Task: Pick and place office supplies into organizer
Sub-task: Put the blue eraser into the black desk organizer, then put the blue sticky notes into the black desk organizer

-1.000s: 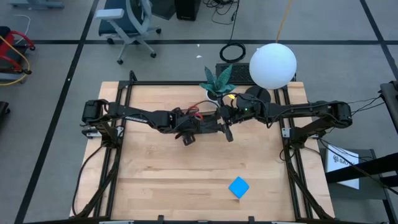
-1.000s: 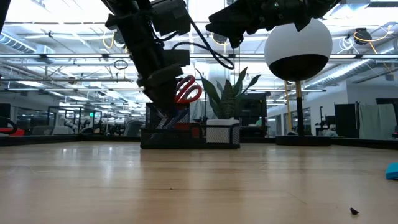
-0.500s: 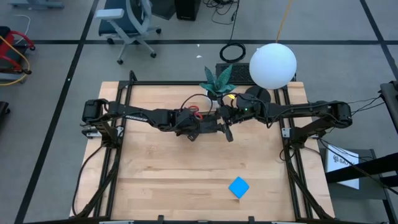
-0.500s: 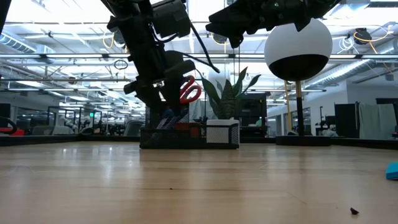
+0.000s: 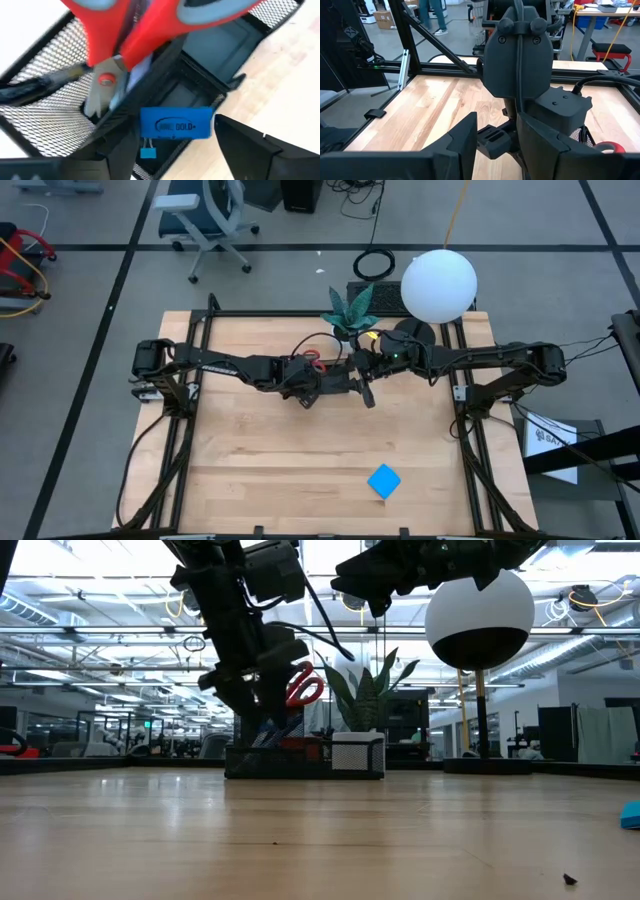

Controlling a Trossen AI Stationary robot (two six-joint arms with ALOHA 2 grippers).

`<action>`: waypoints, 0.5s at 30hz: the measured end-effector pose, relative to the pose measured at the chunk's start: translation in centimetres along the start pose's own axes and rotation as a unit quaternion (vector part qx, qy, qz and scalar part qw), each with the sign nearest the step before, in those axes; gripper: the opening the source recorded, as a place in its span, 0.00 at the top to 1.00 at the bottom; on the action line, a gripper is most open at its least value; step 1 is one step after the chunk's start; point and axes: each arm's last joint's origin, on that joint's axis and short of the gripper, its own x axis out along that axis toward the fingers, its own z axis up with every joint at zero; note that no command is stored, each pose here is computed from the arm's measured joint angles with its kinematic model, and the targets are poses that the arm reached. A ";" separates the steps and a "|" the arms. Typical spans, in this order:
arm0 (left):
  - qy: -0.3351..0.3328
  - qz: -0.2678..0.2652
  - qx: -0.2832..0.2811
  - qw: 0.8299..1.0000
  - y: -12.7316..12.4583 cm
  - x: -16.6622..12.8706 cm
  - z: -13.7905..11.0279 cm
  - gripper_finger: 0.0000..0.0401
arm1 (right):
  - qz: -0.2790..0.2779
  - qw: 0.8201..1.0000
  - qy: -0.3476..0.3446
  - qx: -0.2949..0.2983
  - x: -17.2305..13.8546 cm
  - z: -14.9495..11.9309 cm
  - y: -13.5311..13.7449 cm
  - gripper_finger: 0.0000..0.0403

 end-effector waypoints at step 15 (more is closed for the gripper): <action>-0.015 0.013 -0.004 1.000 0.0 0.0 0.1 0.14 | 0.000 1.000 0.000 0.000 0.0 0.0 0.0 0.68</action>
